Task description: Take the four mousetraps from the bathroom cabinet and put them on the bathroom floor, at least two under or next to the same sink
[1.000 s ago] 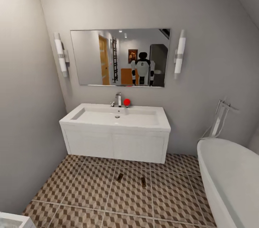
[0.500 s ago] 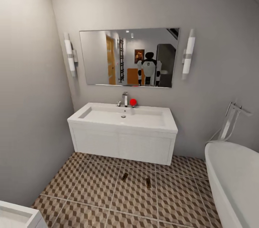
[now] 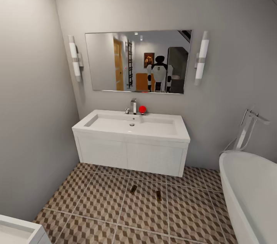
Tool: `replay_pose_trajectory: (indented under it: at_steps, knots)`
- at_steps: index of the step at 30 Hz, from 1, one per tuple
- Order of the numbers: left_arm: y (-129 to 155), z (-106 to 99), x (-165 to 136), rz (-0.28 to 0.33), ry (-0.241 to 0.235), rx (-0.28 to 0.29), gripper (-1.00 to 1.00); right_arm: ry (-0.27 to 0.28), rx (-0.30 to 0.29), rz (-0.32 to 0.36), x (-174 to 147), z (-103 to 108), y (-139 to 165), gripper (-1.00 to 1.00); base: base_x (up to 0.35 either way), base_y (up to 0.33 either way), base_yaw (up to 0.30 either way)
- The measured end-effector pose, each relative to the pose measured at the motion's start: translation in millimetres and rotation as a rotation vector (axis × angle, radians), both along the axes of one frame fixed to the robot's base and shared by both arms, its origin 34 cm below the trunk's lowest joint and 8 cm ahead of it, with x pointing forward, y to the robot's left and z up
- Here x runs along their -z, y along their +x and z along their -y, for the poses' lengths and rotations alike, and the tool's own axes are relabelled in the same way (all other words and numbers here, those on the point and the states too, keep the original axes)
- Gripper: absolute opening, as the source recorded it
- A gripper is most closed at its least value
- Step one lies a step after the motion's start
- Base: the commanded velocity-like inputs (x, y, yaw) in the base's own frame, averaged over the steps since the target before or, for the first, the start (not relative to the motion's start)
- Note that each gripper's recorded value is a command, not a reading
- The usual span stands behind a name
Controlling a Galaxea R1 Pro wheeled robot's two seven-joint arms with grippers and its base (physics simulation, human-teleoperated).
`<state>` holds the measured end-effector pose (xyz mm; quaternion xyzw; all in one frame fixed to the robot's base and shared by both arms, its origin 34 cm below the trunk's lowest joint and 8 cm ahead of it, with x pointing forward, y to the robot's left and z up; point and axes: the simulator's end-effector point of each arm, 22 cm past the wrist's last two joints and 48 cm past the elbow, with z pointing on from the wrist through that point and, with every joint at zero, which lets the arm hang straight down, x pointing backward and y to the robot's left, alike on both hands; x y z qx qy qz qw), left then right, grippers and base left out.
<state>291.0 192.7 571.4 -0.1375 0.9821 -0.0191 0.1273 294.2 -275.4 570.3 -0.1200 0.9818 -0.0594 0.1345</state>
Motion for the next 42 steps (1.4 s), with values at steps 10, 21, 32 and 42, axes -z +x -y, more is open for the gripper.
replay_pose_trajectory:
  at_steps: [10,21,32,42]
  knots:
    - [0.0,-0.1,0.0,0.0,-0.001,-0.002,1.0,0.001,-0.035,-0.008,0.5,-7.6,-1.0,1.0,0.0,0.0,0.054]
    - [-0.1,-0.2,0.0,0.0,0.0,-0.003,1.0,-0.009,-0.036,-0.007,0.3,-4.5,-0.8,1.0,0.0,0.0,0.255]
    - [-0.1,-0.2,0.0,0.0,-0.001,-0.003,1.0,-0.011,-0.036,-0.007,0.2,-4.1,-0.7,1.0,0.0,0.0,0.289]
    - [-0.1,-0.2,0.0,0.0,-0.001,-0.003,1.0,-0.008,-0.036,-0.007,0.3,-5.9,-0.7,1.0,0.0,0.0,0.292]
